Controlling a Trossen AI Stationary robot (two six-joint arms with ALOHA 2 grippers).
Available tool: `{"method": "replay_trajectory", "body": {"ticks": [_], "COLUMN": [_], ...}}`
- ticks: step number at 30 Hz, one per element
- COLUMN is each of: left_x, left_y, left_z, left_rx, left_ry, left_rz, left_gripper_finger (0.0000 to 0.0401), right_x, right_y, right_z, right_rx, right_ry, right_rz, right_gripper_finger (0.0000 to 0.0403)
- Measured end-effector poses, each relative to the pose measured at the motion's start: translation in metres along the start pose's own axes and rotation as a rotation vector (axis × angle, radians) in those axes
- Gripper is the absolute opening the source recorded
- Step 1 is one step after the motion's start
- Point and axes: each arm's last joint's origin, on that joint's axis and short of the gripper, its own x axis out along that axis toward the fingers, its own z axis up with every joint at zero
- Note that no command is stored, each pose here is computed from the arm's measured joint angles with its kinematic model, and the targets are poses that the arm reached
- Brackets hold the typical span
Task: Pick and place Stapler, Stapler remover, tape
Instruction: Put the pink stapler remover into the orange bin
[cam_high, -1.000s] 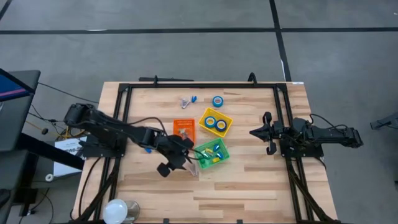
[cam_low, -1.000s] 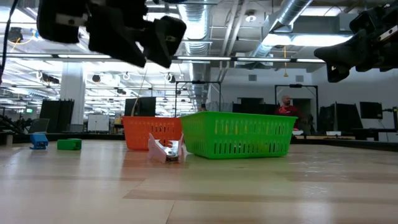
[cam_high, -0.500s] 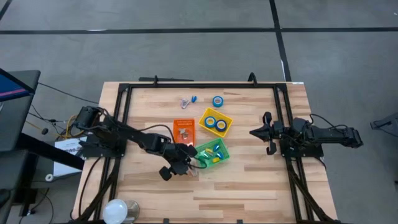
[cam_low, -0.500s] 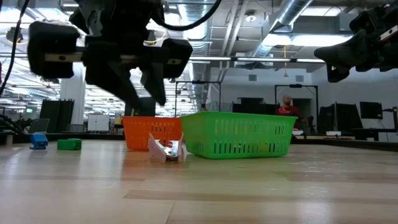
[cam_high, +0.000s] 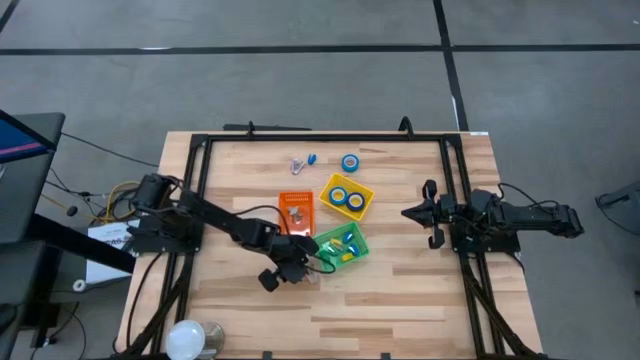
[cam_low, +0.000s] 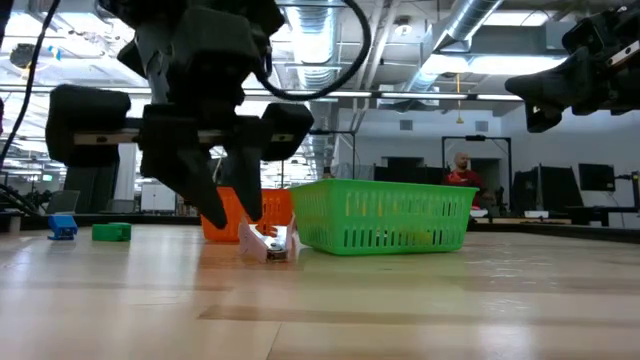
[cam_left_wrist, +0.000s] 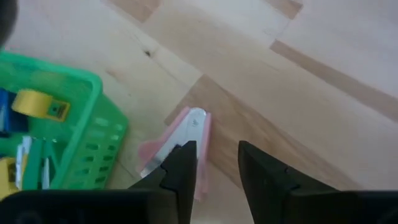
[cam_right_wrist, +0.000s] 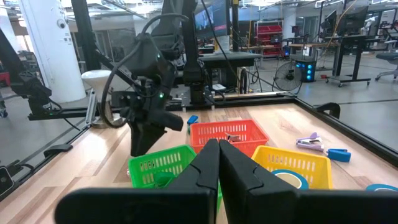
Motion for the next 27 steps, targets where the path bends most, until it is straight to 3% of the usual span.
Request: {"method": "replay_trajectory", "body": {"ticks": [27], "left_x": [0.003], "left_y": [0.0012], "left_z": [-0.0015], "left_rx": [-0.003], "left_ry": [0.004], "left_rz": [0.009], "left_gripper_finger": [0.0005], "right_x": [0.0], "right_y": [0.0], "right_z": [0.0], "right_rx": [0.0], "right_ry": [0.0], "right_rz": [0.0], "right_gripper_finger": [0.0001]}}
